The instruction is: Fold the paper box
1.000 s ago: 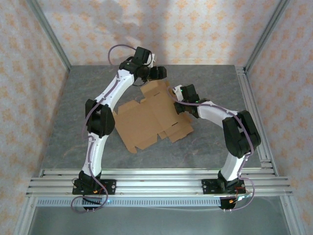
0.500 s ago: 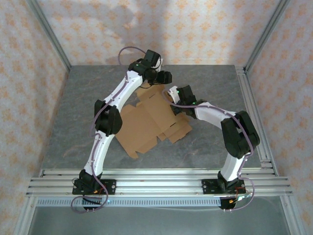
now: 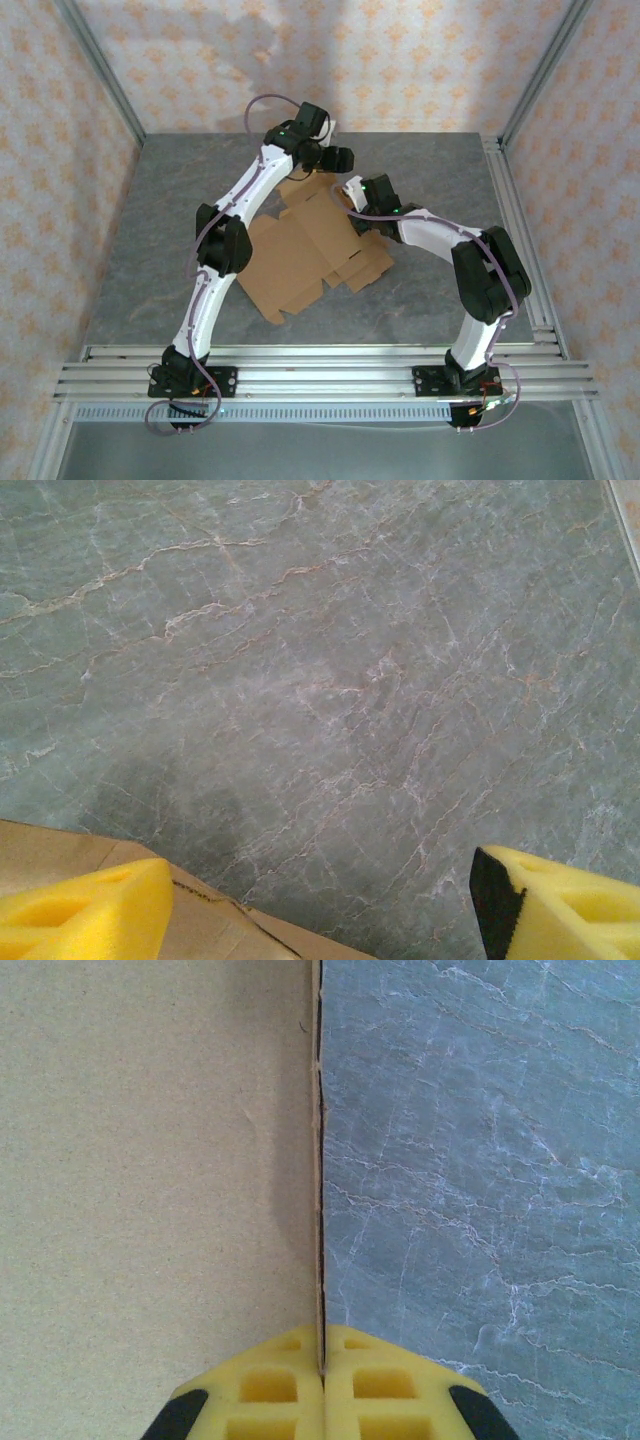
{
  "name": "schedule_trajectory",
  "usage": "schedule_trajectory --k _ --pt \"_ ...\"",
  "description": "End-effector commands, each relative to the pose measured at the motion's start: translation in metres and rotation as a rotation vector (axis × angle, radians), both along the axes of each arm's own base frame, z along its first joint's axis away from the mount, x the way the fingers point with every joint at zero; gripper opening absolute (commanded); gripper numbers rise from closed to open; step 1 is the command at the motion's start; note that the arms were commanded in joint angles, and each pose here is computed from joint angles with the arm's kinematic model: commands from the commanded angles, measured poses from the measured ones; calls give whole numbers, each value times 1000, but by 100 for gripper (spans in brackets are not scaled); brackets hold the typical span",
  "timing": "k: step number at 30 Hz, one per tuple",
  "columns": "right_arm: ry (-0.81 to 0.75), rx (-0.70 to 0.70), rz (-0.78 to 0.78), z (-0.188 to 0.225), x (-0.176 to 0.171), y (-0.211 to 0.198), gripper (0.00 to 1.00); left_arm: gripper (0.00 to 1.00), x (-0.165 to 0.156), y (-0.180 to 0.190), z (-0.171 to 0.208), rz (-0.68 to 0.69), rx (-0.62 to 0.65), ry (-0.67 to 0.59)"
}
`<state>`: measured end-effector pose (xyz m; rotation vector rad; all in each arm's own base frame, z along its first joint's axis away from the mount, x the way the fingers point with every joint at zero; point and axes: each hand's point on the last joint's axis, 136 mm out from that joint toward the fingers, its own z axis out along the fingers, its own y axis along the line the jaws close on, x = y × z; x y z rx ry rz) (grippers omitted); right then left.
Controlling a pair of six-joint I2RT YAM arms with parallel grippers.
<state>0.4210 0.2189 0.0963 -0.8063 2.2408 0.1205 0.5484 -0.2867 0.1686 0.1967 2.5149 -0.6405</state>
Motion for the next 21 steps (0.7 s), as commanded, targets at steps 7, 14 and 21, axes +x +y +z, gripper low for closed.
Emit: schedule_trajectory --k 7,14,21 --pt "-5 -10 22 5 2 6 0 81 8 -6 11 -83 -3 -81" --pt "4 -12 30 4 0 7 0 80 8 -17 -4 -132 -34 -63" --pt "-1 -10 18 7 2 7 0 78 -1 -23 -6 -186 -50 -43"
